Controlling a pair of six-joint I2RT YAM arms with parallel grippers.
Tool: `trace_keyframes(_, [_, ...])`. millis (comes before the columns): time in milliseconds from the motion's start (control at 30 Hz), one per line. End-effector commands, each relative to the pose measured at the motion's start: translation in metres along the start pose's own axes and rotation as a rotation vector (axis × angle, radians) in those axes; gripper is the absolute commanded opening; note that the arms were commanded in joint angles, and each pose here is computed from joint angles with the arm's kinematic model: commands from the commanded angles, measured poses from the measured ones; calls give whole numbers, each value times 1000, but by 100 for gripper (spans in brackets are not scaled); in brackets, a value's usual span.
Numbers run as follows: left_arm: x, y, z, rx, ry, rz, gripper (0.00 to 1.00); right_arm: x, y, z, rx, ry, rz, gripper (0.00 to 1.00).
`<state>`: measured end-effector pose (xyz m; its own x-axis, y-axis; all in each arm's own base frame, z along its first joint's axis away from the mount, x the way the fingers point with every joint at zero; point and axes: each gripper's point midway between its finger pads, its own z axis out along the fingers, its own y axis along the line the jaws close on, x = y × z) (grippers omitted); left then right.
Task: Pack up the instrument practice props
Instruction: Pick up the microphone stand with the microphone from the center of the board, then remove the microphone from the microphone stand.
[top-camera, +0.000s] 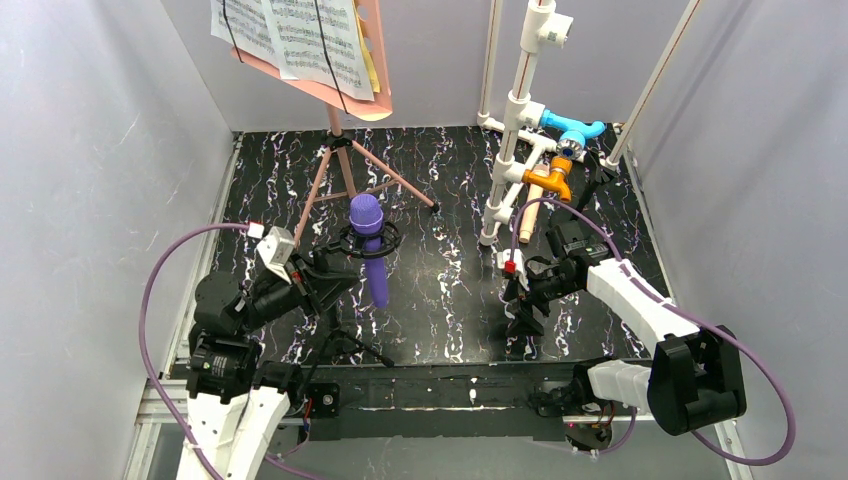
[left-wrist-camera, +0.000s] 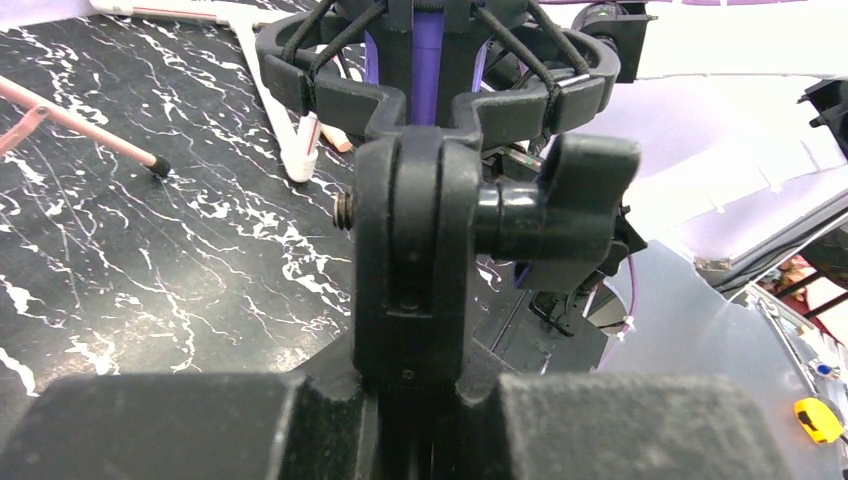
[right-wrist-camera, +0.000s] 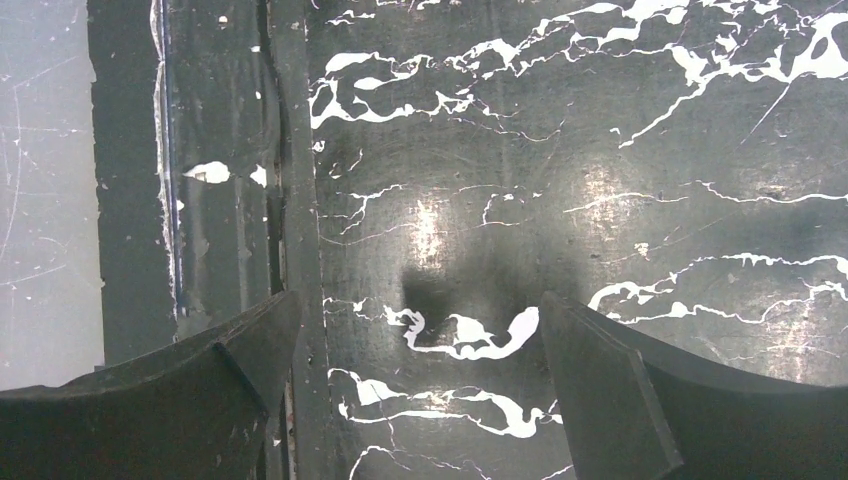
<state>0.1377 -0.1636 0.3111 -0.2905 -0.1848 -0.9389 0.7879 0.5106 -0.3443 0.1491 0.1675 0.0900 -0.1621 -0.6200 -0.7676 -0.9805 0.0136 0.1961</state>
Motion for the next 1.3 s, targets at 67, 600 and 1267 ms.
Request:
trace_keyframes(67, [-10, -13, 10, 94, -25, 23, 0, -11, 4, -5, -18, -42, -21, 98])
trace_keyframes(600, [32, -25, 78, 161, 123, 97, 0, -11, 3, -12, -1, -48, -23, 98])
trace_keyframes(1267, [51, -15, 149, 134, 87, 311, 0, -83, 35, -63, -21, -123, -174, 98])
